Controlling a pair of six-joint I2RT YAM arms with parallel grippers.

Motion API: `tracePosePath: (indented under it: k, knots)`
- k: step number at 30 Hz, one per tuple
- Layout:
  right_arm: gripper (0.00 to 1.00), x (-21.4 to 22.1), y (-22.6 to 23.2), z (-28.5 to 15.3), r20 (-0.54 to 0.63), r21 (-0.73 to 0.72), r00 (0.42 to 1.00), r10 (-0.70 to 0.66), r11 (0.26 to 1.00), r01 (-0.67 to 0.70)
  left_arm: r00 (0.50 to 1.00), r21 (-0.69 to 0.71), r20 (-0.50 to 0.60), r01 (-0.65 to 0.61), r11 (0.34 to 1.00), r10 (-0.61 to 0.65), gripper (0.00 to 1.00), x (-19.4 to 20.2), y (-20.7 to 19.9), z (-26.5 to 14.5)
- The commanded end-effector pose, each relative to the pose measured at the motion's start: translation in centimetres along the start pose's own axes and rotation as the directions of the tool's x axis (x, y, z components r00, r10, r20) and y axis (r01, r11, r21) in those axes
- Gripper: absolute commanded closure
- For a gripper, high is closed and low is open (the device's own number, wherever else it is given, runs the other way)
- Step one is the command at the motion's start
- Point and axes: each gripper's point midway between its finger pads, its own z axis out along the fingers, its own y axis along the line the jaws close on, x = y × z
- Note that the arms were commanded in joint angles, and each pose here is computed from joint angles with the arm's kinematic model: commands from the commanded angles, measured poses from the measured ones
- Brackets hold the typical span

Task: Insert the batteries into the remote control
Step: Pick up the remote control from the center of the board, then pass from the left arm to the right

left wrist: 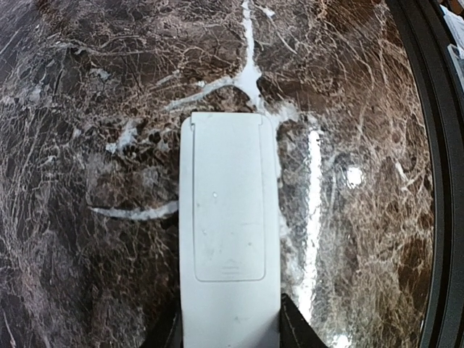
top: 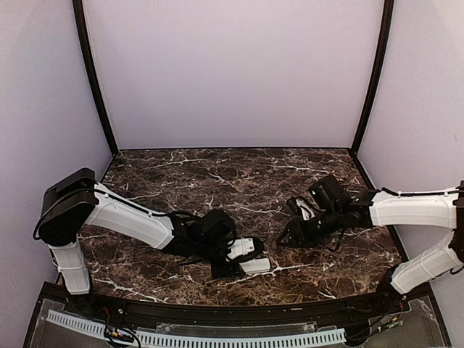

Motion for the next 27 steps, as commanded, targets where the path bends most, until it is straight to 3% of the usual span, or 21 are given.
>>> tracePosePath:
  k: [1,4,6,9,14,21,27]
  knots:
    - [0.48,-1.7,0.9,-2.0,0.053,0.004,0.997,-0.06,0.998,0.06,0.998,-0.064,0.011,-0.067,0.996,0.067,1.0,-0.4,0.7,-2.4]
    - [0.42,-2.7,2.1,-3.8,0.077,-0.001,0.988,-0.133,0.991,0.133,0.98,-0.156,0.085,-0.165,0.974,0.18,1.0,-3.0,1.6,-4.8]
    - [0.32,-3.1,3.4,-5.0,0.083,-0.024,0.977,-0.196,0.98,0.198,0.953,-0.213,0.123,-0.247,0.945,0.276,1.0,-4.5,1.6,-6.6]
    - [0.22,-3.6,6.2,-6.7,0.093,-0.105,0.951,-0.296,0.947,0.305,0.88,-0.291,0.148,-0.397,0.871,0.451,1.0,-6.1,1.2,-8.7]
    - [0.2,-4.1,8.7,-8.0,0.058,-0.161,0.909,-0.413,0.894,0.417,0.771,-0.382,0.16,-0.527,0.759,0.616,1.0,-8.1,0.5,-12.0]
    - [0.13,-4.0,13.9,-8.4,0.027,-0.448,0.89,-0.455,0.79,0.418,0.643,-0.452,0.093,-0.653,0.608,0.76,1.0,-9.5,-0.2,-14.0]
    - [0.01,-3.3,14.1,-7.7,-0.12,-0.492,0.908,-0.402,0.818,0.297,0.544,-0.565,-0.005,-0.694,0.447,0.839,1.0,-10.8,-0.1,-15.9]
